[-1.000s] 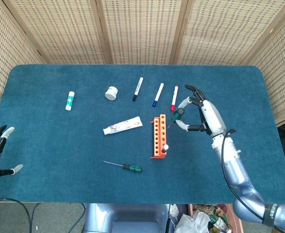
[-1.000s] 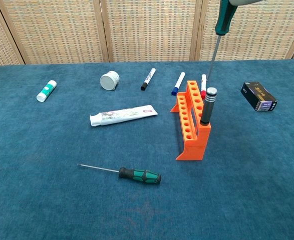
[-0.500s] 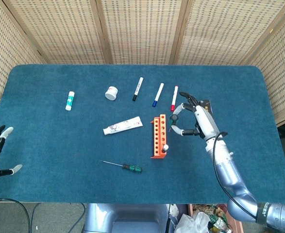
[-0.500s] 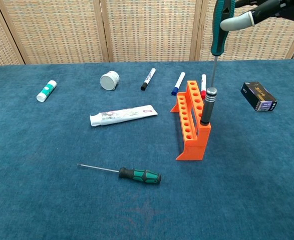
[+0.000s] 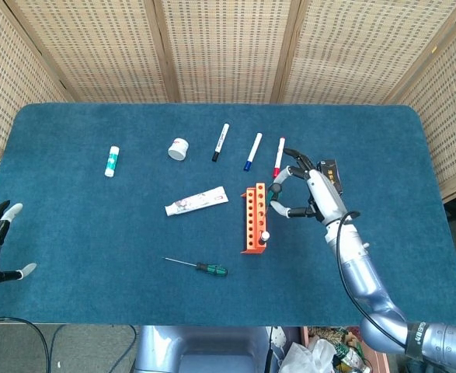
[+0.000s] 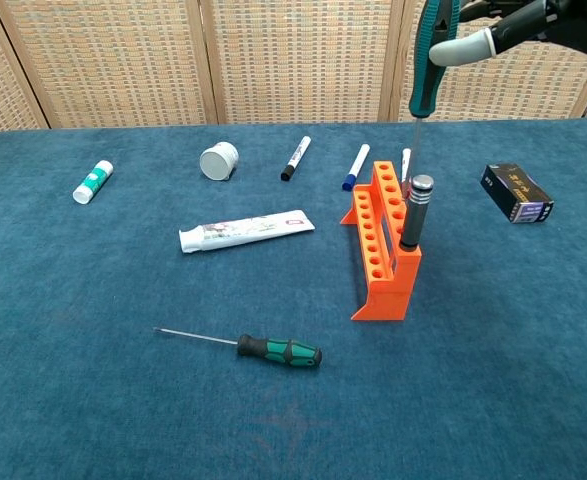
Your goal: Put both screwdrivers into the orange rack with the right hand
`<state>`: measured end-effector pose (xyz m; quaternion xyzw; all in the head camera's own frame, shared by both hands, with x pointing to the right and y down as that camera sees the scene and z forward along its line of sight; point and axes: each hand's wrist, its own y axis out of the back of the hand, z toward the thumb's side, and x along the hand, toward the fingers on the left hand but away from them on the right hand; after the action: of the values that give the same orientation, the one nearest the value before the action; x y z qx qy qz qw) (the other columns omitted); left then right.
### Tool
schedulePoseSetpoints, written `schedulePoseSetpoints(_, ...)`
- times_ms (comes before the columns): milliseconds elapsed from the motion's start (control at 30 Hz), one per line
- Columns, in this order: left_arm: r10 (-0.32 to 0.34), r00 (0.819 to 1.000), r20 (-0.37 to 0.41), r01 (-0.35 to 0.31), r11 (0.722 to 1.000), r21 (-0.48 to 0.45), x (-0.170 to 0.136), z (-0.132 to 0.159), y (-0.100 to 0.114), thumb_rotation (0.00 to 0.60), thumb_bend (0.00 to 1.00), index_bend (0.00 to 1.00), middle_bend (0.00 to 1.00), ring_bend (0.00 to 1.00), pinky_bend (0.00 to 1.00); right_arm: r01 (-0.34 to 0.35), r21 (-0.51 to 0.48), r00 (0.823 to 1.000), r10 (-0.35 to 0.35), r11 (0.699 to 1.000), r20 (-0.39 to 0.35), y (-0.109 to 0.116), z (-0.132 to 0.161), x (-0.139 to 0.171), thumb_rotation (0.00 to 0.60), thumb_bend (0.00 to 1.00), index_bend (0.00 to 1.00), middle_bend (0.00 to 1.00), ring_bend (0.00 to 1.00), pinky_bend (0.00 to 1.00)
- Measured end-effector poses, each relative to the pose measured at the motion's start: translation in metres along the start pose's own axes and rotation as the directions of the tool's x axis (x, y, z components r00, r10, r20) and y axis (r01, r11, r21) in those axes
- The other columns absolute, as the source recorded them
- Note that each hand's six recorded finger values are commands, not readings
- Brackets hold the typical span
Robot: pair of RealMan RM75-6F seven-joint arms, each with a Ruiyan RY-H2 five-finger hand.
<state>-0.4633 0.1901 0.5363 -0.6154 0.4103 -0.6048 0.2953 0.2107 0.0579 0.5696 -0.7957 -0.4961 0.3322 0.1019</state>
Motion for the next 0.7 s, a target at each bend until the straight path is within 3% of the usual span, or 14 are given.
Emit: schedulePoseSetpoints(700,0.002,1.0,-0.003,-0.002,1.0,-0.003,-0.0001,-0.0011,0.0013,0.6,0.0,0.0,0.0,0.0,0.0,-0.012,0.002,1.0,0.012,1.0,0.012,-0.0093,-0.0025,-0.0029,0.6,0.35,0.65,0.07,0.0,0.09)
